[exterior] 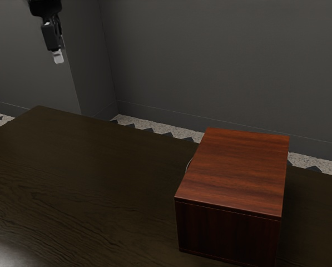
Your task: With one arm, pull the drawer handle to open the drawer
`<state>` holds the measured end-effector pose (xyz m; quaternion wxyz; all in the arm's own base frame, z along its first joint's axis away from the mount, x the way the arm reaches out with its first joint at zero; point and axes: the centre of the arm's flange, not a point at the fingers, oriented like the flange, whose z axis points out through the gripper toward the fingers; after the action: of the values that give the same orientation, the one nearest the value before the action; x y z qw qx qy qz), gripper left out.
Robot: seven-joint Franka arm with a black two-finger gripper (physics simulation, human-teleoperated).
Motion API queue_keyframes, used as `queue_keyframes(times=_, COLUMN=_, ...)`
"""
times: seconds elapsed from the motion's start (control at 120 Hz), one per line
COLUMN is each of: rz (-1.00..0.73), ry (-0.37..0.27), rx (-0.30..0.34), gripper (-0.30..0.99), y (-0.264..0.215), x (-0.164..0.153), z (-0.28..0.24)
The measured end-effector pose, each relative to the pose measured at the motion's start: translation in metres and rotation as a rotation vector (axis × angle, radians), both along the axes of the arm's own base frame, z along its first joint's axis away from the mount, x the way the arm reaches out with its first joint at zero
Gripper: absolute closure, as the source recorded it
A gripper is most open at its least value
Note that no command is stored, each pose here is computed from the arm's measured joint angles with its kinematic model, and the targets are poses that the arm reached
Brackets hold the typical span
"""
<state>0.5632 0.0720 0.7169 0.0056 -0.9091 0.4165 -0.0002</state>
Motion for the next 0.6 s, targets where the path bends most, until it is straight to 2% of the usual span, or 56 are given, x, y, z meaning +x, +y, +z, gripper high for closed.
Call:
queue_keyframes(times=0.192, rz=-0.019, ry=-0.015, rx=0.008, gripper=0.00, y=-0.013, x=-0.005, z=0.008)
queue_keyframes(times=0.267, rz=-0.045, ry=0.014, rx=0.014, gripper=0.00, y=-0.031, x=-0.009, z=0.000)
queue_keyframes(times=0.308, rz=-0.049, ry=0.037, rx=0.017, gripper=0.00, y=-0.037, x=-0.021, z=-0.005)
queue_keyframes(times=0.408, rz=-0.042, ry=0.049, rx=0.020, gripper=0.00, y=-0.034, x=-0.055, z=-0.001)
queue_keyframes(times=0.492, rz=-0.060, ry=0.079, rx=0.005, gripper=0.00, y=-0.023, x=-0.061, z=-0.024)
queue_keyframes(times=0.6, rz=-0.087, ry=0.090, rx=-0.025, gripper=0.00, y=0.026, x=-0.064, z=-0.056)
